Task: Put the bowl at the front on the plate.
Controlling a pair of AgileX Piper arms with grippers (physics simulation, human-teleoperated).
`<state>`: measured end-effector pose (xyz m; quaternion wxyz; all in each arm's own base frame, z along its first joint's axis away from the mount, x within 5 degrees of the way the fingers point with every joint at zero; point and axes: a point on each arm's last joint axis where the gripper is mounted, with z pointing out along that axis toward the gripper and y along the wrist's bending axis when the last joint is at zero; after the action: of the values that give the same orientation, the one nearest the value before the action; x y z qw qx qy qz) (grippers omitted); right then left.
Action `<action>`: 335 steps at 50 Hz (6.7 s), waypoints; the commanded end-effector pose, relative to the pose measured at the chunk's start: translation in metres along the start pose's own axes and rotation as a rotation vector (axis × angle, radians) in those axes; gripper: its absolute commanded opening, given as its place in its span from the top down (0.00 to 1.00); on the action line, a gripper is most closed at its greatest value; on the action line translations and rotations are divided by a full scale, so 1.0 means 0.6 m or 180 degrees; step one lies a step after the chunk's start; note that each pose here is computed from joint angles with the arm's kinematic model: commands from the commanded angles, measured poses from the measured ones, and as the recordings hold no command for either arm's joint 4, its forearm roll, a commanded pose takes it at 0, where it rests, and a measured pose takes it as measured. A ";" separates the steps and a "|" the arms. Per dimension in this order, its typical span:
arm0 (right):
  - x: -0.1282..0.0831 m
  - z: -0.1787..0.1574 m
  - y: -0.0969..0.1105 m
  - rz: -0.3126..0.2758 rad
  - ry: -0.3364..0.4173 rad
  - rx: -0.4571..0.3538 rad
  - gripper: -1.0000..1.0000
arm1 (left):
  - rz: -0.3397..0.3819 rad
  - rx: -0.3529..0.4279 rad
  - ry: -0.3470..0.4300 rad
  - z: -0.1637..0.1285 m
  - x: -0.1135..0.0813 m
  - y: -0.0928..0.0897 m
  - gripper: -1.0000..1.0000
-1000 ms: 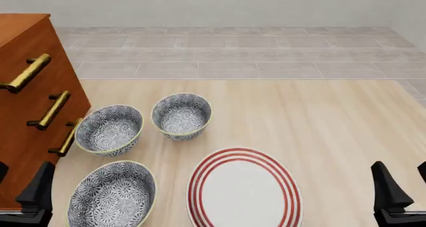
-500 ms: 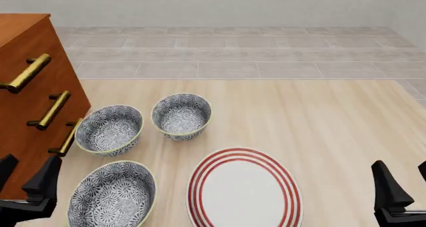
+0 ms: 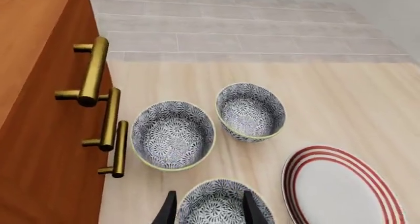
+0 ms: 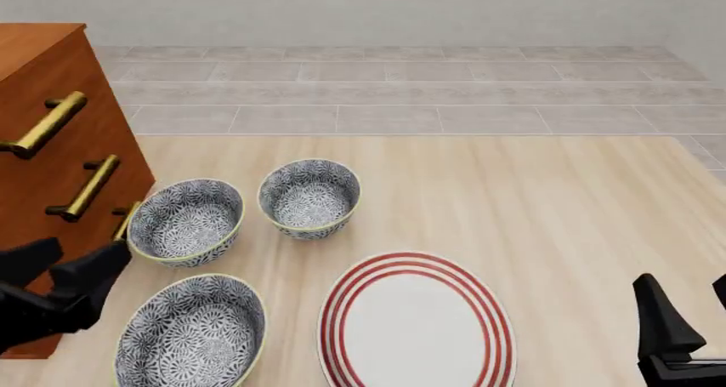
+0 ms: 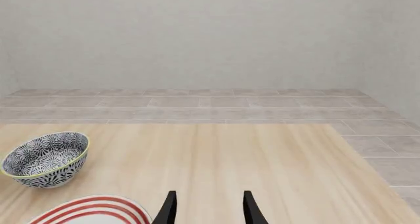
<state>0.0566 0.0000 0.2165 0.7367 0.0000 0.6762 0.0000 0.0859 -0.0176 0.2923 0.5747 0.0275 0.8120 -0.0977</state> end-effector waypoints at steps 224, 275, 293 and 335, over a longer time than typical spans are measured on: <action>0.001 0.000 0.000 0.0001 -0.0002 0.0000 0.00 | 0.0006 0.0849 0.1729 0.208 0.211 -0.115 1.00; 0.001 0.000 0.000 0.0000 -0.0001 -0.0001 0.00 | 0.0373 0.1153 0.1168 0.014 -0.033 -0.095 1.00; 0.001 0.000 0.000 0.0000 -0.0001 0.0000 0.00 | 0.1217 0.1320 0.1079 0.045 -0.018 -0.109 1.00; 0.002 0.000 0.000 0.0001 0.0000 0.0000 0.00 | 0.1898 0.2207 0.1087 0.124 -0.027 -0.290 1.00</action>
<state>0.0566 0.0000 0.2165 0.7367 0.0000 0.6762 0.0000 0.1316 -0.1722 0.3023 0.3960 0.4427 0.7861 -0.1709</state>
